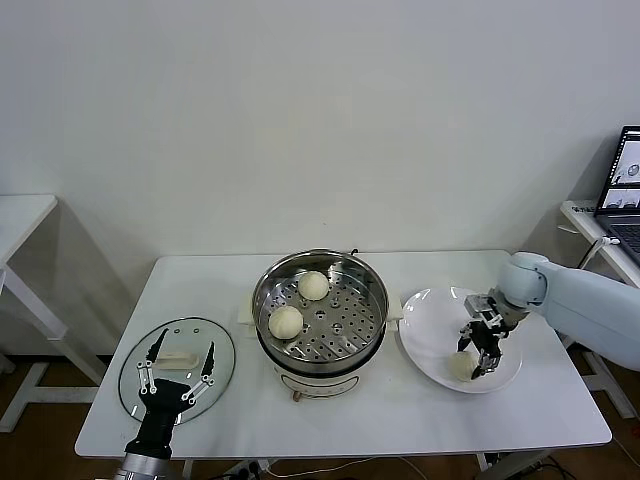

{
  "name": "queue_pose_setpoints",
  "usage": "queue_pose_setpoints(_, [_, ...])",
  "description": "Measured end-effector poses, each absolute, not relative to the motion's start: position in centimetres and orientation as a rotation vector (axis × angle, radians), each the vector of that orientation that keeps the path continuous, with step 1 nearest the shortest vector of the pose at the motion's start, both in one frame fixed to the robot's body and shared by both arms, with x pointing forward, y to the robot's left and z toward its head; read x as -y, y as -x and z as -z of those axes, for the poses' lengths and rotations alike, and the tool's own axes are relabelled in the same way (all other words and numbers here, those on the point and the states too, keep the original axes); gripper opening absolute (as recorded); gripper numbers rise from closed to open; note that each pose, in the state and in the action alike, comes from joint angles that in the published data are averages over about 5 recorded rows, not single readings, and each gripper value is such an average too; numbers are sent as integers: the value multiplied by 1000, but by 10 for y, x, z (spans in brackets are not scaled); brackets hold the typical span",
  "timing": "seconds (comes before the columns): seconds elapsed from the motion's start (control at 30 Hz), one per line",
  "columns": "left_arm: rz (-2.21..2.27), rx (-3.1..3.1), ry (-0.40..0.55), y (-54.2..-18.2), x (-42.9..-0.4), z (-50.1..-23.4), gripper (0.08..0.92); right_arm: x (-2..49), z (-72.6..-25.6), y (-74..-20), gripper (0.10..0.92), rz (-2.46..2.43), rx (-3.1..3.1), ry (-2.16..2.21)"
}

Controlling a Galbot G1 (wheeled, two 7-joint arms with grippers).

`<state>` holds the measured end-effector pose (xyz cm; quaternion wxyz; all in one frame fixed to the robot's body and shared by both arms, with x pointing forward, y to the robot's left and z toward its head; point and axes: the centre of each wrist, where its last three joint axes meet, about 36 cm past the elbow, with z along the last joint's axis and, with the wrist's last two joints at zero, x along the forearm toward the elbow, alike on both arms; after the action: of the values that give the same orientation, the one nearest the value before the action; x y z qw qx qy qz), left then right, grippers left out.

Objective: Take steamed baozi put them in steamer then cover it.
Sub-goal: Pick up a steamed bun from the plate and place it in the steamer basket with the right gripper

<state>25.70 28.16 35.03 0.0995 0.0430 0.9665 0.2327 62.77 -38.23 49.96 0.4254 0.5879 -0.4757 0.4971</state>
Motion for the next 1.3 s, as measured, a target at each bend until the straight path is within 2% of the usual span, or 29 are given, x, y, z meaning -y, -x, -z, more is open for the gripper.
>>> queue_pose_setpoints(0.3, [-685, -2847, -140, -259, -280, -353, 823, 328, -609, -656, 659, -1509, 1132, -1651])
queue_pose_setpoints(0.47, [-685, -2845, -145, -258, -280, -353, 823, 275, -673, -661, 661, -1724, 1040, -1787])
queue_pose_setpoints(0.63, [-685, -2840, -146, -258, -280, -354, 823, 213, -711, -652, 662, -1935, 867, -1930])
queue_pose_setpoints(0.93, [-683, -2835, -137, -258, -281, -355, 823, 114, -712, -622, 662, -2209, 439, -2140])
queue_pose_setpoints(1.3, [-681, -2828, -127, -259, -283, -355, 823, 51, -667, -600, 662, -2340, 32, -2303])
